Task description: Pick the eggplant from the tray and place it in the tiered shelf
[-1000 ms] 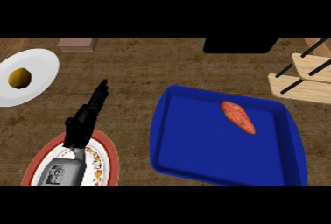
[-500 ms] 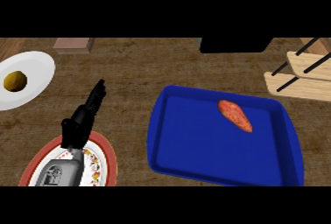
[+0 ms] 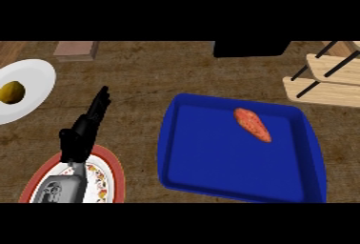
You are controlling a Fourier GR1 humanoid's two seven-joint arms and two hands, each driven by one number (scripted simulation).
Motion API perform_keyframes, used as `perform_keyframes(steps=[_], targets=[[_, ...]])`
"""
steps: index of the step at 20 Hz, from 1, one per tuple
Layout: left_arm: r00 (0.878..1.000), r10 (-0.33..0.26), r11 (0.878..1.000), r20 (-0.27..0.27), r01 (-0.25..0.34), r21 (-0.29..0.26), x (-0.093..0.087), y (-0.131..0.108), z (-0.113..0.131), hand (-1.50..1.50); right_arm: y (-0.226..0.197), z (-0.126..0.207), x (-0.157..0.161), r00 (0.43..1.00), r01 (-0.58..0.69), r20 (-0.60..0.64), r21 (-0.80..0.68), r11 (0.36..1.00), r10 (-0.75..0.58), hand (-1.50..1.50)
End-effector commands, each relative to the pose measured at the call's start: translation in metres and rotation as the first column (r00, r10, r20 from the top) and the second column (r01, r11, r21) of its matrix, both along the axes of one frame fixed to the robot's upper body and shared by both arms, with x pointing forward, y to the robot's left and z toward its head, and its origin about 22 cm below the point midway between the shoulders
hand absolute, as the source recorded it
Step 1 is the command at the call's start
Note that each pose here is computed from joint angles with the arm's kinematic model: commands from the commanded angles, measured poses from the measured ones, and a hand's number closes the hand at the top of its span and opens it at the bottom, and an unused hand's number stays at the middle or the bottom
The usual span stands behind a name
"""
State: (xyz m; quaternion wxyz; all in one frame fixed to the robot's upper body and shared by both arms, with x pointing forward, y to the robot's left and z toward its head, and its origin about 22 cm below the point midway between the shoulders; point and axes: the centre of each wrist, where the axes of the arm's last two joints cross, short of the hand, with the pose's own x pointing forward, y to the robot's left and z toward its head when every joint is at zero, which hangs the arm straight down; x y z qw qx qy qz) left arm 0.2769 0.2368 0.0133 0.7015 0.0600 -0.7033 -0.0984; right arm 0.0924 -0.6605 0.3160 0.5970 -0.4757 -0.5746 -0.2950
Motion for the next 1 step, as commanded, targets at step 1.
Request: perform_keyframes(steps=[1], targets=[[1.0,0.014,1.0,-0.014,-0.014,0.014,-0.0078,0.0085,-0.0026,0.0,-0.0112,-0.0154,-0.0448,0.998,-0.06,-0.002,-0.012,0.998,0.06,-1.5]])
